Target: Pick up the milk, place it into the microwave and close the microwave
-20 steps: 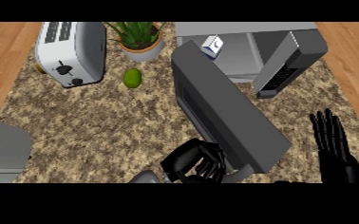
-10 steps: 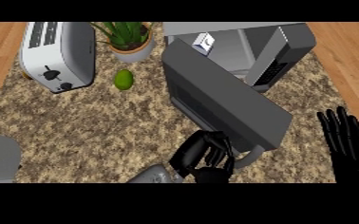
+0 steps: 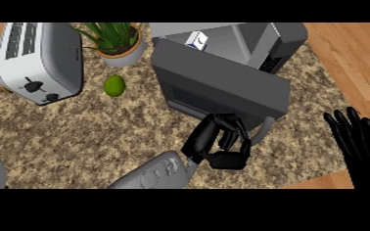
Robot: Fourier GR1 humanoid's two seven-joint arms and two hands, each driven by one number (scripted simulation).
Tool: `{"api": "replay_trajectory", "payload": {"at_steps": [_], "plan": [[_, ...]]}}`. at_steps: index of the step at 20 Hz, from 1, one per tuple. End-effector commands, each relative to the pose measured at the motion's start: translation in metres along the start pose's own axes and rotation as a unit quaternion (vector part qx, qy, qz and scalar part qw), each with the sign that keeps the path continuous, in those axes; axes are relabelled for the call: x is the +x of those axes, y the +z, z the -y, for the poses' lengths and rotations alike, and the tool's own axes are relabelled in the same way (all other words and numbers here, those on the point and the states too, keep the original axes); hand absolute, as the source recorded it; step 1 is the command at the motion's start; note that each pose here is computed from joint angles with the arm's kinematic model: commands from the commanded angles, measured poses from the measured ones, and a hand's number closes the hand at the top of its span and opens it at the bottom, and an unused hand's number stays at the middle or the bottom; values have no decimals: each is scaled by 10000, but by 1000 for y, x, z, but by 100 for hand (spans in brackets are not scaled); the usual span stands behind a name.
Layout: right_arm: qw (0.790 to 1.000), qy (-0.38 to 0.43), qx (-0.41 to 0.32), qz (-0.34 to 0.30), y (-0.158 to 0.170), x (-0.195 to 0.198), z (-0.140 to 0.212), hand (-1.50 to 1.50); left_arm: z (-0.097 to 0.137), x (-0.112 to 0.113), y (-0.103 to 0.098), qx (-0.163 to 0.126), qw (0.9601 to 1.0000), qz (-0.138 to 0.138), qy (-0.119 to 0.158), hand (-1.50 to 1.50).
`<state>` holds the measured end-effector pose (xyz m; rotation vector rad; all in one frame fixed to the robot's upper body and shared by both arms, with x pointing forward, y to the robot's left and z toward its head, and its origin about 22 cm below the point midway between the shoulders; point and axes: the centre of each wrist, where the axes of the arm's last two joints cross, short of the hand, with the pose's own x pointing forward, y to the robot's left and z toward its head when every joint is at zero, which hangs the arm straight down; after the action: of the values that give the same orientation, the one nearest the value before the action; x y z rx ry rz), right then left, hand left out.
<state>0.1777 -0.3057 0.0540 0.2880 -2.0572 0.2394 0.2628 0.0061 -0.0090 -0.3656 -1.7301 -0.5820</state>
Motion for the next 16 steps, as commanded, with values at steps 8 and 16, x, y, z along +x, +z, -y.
{"api": "replay_trajectory", "payload": {"at_steps": [8,16], "plan": [[9987,-332,324,197,-13,20,-2,-150,-27,20,-43,948,9947,-67,387,150],[9974,-422,520,275,-24,31,0,-150,-45,39,-68,1415,9862,323,794,150]]}}
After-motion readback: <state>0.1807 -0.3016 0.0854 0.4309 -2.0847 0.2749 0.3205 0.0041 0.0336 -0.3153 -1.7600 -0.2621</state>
